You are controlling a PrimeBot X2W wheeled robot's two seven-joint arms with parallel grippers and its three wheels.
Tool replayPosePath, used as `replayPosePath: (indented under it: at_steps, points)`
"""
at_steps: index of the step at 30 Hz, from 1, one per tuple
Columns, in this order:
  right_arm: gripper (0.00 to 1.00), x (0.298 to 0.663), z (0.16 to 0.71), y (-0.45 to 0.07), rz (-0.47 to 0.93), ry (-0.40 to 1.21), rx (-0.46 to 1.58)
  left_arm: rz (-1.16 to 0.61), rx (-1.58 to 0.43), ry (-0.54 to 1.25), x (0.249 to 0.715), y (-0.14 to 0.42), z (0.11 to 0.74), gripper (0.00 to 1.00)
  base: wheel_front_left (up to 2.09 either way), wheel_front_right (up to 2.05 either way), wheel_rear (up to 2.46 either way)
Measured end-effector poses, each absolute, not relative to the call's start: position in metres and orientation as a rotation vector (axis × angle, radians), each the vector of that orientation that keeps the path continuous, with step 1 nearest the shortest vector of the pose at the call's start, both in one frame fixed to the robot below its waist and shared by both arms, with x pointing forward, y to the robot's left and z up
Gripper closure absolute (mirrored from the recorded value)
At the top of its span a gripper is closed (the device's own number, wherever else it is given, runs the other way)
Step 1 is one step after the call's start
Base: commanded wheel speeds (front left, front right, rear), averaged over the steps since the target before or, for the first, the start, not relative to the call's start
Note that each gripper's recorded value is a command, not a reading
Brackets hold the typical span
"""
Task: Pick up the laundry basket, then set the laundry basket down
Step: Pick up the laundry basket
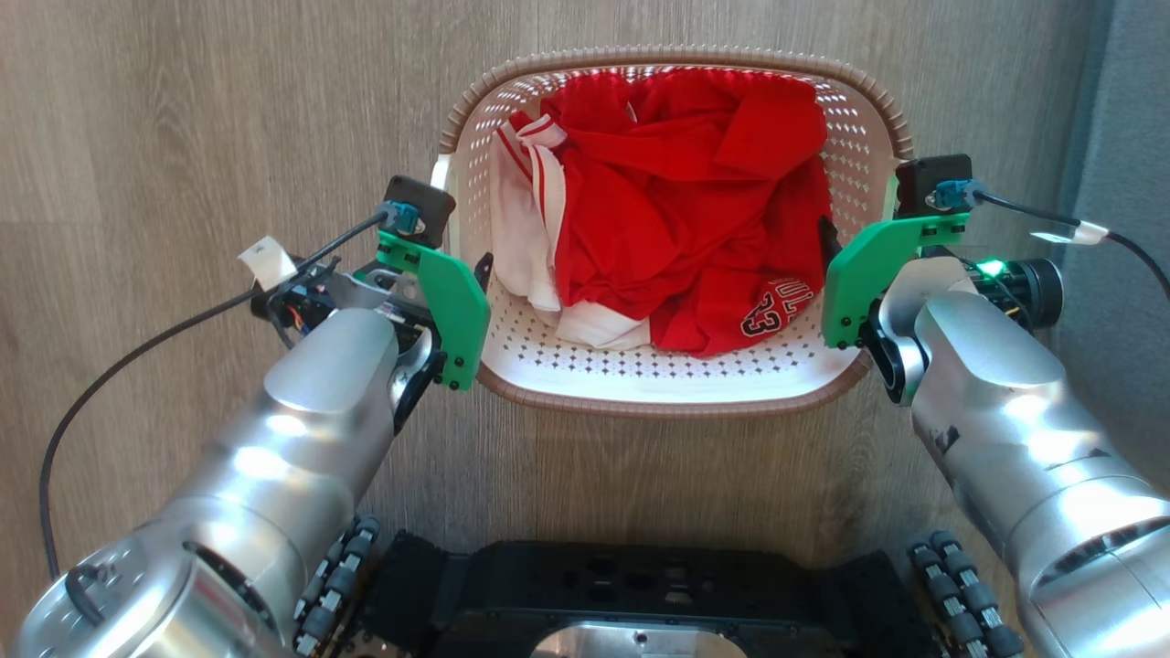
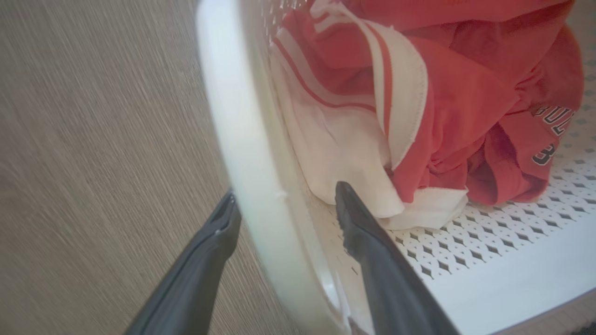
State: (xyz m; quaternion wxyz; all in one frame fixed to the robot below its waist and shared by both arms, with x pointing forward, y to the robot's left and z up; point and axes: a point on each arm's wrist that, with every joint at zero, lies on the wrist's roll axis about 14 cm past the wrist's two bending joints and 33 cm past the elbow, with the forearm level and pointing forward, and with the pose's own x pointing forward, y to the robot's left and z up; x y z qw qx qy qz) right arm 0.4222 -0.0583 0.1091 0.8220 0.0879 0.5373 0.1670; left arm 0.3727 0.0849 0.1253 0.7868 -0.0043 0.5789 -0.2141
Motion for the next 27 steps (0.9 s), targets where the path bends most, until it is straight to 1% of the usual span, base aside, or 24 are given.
replayPosePath:
  at_steps: [5,6,7,8,18,27]
  points:
    - [0.0,0.418,0.106,-0.057,0.362,1.163,0.183,-0.463,-0.021,1.255,0.37,0.083,0.124,0.0,0.0,0.0,0.0]
    - [0.32,0.417,0.105,-0.056,0.361,1.174,0.19,-0.466,-0.023,1.262,0.37,0.082,0.124,0.28,0.0,0.0,0.0]
    - [0.94,0.418,0.105,-0.055,0.357,1.172,0.2,-0.468,-0.022,1.274,0.368,0.082,0.124,0.85,0.0,0.0,0.0]
    - [1.0,0.418,0.105,-0.054,0.361,1.172,0.202,-0.47,-0.027,1.28,0.367,0.081,0.124,1.0,0.0,0.0,0.0]
    - [1.0,0.414,0.103,-0.054,0.36,1.198,0.201,-0.45,-0.065,1.288,0.367,0.081,0.125,1.0,0.0,0.0,0.0]
    - [1.0,0.413,0.116,-0.054,0.393,1.223,0.154,-0.493,-0.054,1.28,0.368,0.077,0.141,1.0,0.0,0.0,0.0]
